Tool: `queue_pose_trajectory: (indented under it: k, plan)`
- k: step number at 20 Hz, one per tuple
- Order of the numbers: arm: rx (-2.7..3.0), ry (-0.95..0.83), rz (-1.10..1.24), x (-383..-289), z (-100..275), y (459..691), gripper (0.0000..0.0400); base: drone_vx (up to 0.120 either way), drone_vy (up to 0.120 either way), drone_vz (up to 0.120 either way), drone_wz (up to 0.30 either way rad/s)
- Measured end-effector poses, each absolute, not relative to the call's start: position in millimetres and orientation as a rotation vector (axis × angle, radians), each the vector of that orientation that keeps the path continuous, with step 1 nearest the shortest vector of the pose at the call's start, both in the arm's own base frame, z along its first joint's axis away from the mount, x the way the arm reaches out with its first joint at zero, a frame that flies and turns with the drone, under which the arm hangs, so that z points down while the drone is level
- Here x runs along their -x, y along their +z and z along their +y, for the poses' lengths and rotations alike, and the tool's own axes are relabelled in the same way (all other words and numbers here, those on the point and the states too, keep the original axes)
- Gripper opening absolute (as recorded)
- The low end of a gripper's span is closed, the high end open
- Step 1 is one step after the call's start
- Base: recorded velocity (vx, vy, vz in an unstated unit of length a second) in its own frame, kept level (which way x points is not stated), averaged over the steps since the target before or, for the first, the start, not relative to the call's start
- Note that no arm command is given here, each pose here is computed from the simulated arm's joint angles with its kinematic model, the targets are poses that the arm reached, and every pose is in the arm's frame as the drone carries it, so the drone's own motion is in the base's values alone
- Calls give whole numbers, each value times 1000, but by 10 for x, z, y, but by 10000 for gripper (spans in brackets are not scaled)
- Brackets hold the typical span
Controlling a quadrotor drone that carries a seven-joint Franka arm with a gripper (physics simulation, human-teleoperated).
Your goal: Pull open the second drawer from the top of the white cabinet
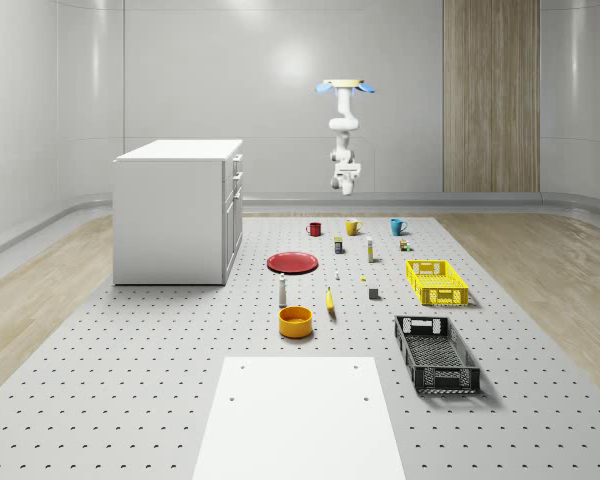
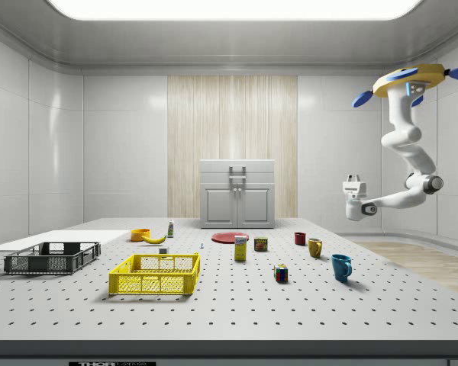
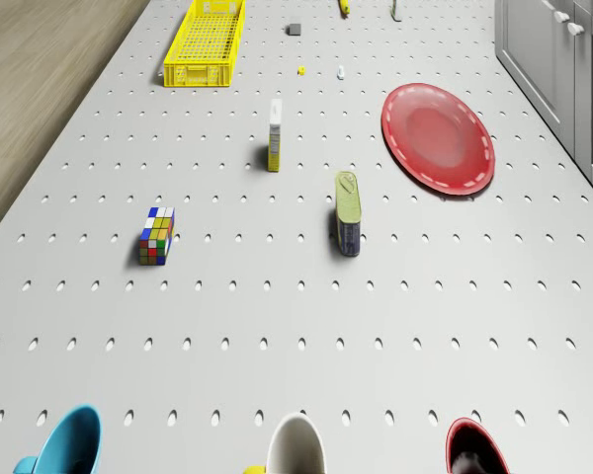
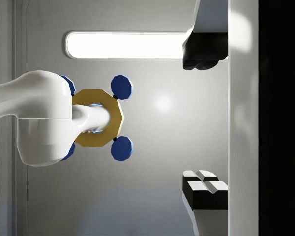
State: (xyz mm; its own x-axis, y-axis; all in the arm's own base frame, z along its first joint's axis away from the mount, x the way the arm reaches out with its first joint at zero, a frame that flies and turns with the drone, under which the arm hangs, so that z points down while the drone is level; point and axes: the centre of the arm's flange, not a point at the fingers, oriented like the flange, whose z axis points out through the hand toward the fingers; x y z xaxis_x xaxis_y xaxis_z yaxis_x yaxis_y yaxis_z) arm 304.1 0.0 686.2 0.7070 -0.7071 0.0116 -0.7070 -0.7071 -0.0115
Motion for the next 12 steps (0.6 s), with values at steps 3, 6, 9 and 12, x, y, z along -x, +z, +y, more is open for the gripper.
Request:
queue_pose_trajectory:
  k: [3,6,9,12]
  plan:
    - [2896,-27,1200,-3042,0,6888,300,120,-120,0,0]
    - [2882,-21,1195,-3041,-13,6901,300,120,-120,0,0]
    - [2481,230,1030,-3046,-449,6787,305,120,-120,0,0]
    - [2115,404,876,-3052,-765,6533,307,120,-120,0,0]
